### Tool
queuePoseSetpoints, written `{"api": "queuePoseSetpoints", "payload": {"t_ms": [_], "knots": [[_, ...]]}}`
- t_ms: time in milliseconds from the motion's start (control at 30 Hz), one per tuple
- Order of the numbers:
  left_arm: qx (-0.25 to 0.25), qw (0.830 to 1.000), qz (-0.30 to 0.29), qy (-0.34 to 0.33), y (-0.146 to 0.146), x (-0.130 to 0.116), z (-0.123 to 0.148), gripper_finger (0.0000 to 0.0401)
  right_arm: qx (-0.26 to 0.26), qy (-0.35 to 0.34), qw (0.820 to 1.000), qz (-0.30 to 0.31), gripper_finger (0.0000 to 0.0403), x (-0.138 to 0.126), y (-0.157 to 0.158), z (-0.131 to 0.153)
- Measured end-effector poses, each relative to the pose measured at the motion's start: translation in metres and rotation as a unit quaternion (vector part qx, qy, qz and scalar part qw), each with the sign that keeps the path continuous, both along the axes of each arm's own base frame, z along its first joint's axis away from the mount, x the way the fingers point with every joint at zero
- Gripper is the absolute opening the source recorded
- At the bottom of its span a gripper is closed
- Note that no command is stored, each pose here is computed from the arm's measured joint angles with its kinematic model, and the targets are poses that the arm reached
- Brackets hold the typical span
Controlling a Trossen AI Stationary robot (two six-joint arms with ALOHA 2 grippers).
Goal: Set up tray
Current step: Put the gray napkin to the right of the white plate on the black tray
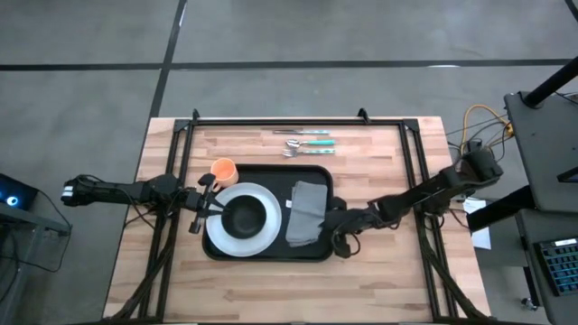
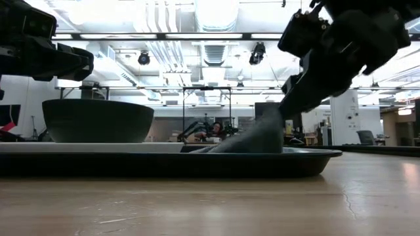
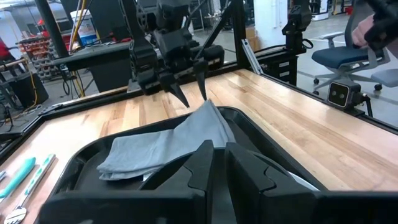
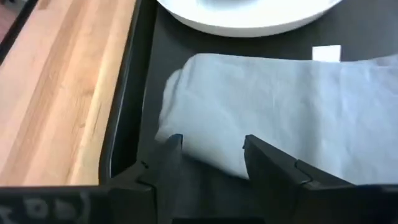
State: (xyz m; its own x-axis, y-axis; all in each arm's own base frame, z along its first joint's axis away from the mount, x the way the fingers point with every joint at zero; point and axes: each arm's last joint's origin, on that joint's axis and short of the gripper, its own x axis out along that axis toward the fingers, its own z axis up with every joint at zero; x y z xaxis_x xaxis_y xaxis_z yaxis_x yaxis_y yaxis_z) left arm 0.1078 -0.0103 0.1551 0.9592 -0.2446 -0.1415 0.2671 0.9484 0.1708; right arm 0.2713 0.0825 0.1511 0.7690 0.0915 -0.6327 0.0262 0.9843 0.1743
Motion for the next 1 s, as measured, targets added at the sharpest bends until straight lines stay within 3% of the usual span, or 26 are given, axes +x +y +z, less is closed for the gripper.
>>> {"api": "queuePoseSetpoints", "payload": {"t_ms": [367,600,767,1000], "knots": [[0.000,1.000,0.000,0.000,0.000,0.000,0.000,0.0022,-0.011,-0.025,0.999,-0.019,0.0175,-0.001,-0.003,0.012],[0.000,1.000,0.000,0.001,0.000,0.000,0.000,0.0022,-0.032,0.010,0.999,-0.039,0.0172,0.016,-0.005,0.005],[0.000,1.000,0.000,0.006,0.000,0.001,-0.001,0.0022,-0.063,0.074,0.992,-0.074,0.0181,0.030,-0.017,-0.005],[0.000,1.000,0.000,0.010,0.000,0.001,-0.002,0.0022,-0.054,0.085,0.992,-0.077,0.0206,0.049,-0.033,-0.003]]}}
